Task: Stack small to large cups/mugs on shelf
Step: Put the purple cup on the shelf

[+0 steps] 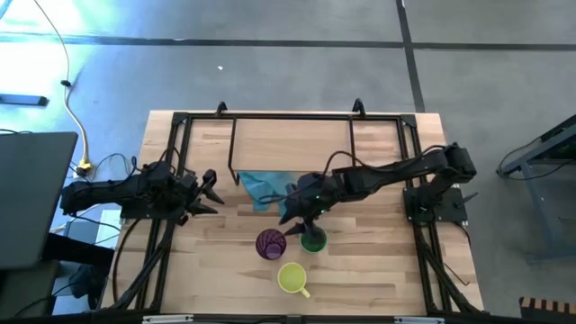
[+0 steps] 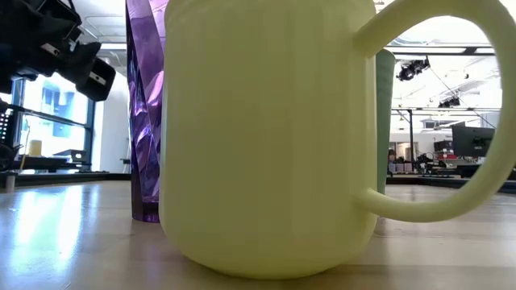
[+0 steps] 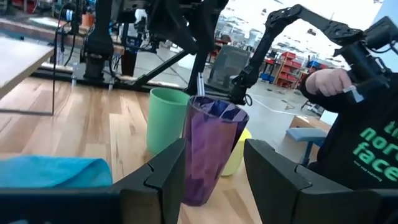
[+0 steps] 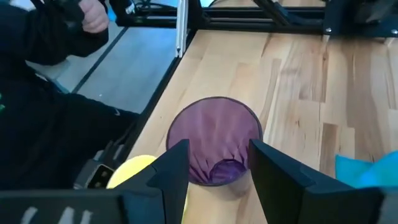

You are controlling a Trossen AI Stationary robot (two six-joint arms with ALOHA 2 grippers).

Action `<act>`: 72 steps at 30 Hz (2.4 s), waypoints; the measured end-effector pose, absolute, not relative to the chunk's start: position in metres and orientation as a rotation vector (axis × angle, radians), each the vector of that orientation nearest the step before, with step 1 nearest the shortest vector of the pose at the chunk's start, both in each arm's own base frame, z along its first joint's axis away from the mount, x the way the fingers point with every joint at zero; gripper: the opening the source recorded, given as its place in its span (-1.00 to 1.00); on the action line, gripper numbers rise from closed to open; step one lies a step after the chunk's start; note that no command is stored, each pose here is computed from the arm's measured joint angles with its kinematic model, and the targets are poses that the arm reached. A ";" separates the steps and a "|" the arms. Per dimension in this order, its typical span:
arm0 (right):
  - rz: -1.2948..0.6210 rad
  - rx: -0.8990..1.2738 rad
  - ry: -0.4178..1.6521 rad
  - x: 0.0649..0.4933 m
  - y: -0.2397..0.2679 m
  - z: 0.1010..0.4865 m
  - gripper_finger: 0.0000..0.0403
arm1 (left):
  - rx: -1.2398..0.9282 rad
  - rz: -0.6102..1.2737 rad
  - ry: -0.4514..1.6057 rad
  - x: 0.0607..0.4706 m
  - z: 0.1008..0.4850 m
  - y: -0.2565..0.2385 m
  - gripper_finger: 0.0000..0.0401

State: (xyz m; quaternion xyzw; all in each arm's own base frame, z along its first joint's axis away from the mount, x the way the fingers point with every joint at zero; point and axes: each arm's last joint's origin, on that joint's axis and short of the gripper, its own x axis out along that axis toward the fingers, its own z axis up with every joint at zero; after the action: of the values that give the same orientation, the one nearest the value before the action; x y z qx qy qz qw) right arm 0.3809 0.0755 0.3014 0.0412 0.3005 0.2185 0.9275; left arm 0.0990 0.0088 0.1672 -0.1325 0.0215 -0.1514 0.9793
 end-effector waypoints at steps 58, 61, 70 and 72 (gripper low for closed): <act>0.173 0.070 0.903 0.437 0.099 0.285 -0.23 | -0.314 -0.168 0.207 0.110 0.151 0.015 -0.25; 0.163 0.081 0.905 0.438 0.098 0.284 -0.23 | -0.314 -0.168 0.207 0.110 0.151 0.015 -0.25; 0.153 0.081 0.951 0.442 0.099 0.269 -0.23 | -0.314 -0.168 0.207 0.110 0.151 0.015 -0.25; 0.151 0.084 0.953 0.442 0.099 0.269 -0.23 | -0.314 -0.168 0.207 0.110 0.151 0.015 -0.25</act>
State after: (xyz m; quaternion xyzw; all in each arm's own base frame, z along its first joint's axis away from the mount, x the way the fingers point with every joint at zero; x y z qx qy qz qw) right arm 0.4424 0.0995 0.2691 0.0405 0.4581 0.0728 0.8850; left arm 0.1099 0.0145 0.1508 -0.1561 0.1026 -0.0835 0.9789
